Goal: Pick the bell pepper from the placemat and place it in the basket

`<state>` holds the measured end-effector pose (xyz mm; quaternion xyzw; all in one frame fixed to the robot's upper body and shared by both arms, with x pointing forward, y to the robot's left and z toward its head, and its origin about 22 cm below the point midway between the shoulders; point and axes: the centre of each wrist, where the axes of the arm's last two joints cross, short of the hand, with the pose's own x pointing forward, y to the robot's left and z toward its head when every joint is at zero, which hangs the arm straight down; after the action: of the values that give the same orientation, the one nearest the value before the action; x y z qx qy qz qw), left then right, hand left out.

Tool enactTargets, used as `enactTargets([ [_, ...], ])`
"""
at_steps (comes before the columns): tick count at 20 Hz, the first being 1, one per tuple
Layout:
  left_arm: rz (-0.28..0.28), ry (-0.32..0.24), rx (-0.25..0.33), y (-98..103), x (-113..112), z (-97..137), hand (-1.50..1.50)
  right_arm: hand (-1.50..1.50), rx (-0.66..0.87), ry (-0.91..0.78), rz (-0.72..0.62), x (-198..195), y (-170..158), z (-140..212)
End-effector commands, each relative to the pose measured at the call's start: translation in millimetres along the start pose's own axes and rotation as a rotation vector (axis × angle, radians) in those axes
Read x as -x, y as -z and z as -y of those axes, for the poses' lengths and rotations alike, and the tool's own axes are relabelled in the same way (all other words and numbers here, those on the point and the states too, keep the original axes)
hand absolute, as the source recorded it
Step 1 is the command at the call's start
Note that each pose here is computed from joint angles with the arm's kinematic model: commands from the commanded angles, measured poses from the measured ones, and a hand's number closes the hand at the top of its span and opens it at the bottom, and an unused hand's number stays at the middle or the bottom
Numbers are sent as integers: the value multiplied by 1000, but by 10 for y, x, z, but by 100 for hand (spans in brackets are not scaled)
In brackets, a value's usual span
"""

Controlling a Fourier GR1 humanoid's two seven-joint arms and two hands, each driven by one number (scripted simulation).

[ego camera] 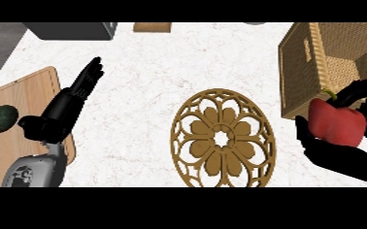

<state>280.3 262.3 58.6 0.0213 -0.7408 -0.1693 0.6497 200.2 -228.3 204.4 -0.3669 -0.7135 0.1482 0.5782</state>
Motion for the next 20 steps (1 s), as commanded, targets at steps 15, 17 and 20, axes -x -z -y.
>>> enactTargets([
  [15,6,-16,-13,-33,97,-9,0,150,186,58,-123,698,1300,810],
  [17,18,-9,7,-17,-62,40,0,150,179,29,-146,928,1534,723],
  [20,15,-29,13,74,35,110,0,150,164,25,-142,1118,1504,663],
])
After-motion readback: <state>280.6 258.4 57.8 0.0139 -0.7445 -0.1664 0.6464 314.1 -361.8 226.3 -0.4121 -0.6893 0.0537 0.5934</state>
